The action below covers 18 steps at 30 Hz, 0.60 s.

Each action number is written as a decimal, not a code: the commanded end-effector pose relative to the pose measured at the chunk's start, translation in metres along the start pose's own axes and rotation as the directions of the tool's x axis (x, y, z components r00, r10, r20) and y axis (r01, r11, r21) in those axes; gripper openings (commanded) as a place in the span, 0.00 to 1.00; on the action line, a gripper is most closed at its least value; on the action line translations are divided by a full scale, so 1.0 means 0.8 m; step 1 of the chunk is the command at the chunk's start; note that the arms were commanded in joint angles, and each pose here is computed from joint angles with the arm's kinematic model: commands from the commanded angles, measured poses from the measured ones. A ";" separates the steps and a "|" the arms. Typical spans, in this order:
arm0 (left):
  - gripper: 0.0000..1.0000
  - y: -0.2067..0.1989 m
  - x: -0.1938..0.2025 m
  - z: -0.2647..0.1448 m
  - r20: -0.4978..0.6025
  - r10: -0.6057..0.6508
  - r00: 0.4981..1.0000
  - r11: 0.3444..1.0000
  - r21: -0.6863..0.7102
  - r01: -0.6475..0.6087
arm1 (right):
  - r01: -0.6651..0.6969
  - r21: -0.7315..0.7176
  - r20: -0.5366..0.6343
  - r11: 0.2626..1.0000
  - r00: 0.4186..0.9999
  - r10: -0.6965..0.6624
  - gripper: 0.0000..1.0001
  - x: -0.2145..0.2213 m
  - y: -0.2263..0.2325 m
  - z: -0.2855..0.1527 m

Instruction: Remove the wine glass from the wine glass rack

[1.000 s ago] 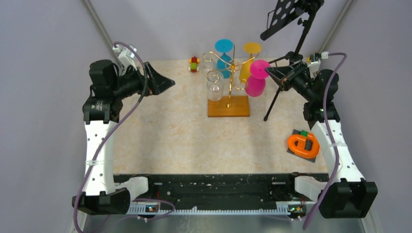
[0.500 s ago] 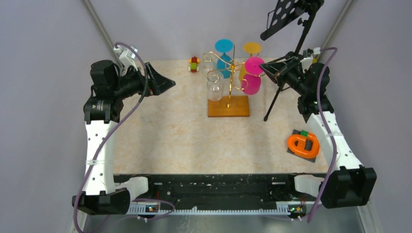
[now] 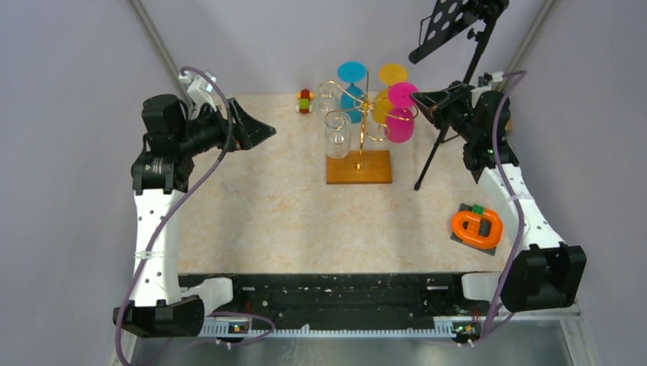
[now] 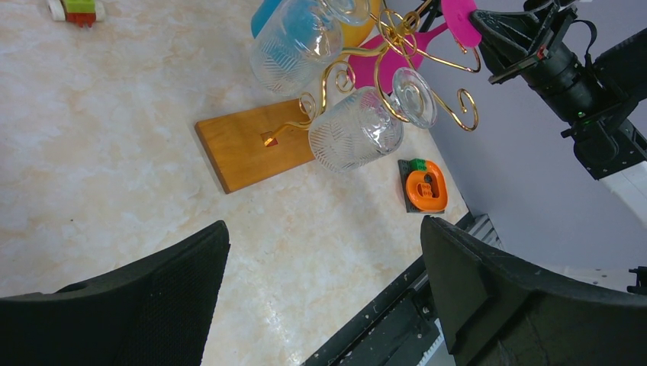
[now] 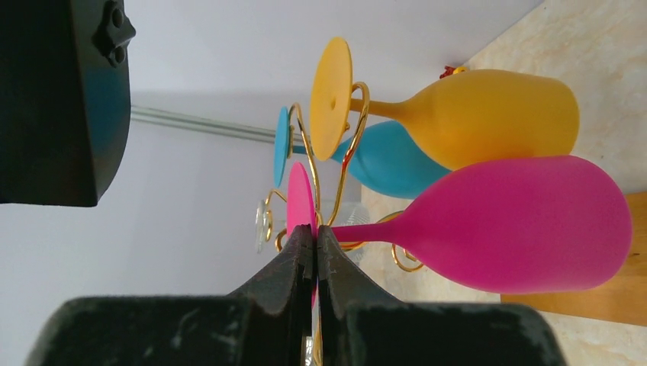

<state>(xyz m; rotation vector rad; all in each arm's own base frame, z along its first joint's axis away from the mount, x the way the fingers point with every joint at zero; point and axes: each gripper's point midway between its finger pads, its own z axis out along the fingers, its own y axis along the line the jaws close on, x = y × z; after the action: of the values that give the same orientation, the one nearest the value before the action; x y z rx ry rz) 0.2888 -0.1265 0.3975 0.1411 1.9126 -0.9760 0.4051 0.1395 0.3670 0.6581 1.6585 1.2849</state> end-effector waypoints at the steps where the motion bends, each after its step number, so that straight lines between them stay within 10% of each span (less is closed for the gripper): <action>1: 0.99 -0.014 -0.006 -0.006 0.032 0.058 0.998 0.998 0.033 -0.059 | 0.037 -0.073 0.080 0.997 0.996 -0.031 0.00 -0.024 0.048 -0.004; 18: 0.99 -0.025 0.001 -0.003 0.017 0.037 0.999 0.995 0.091 -0.039 | -0.045 -0.089 0.330 0.995 0.941 0.072 0.00 -0.045 0.060 -0.102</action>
<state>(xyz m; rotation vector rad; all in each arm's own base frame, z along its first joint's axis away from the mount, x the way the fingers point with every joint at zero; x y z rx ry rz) 0.2837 -0.1311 0.3974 0.1621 1.9072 -1.0036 0.3649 0.0991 0.4021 0.8221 1.4350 1.1918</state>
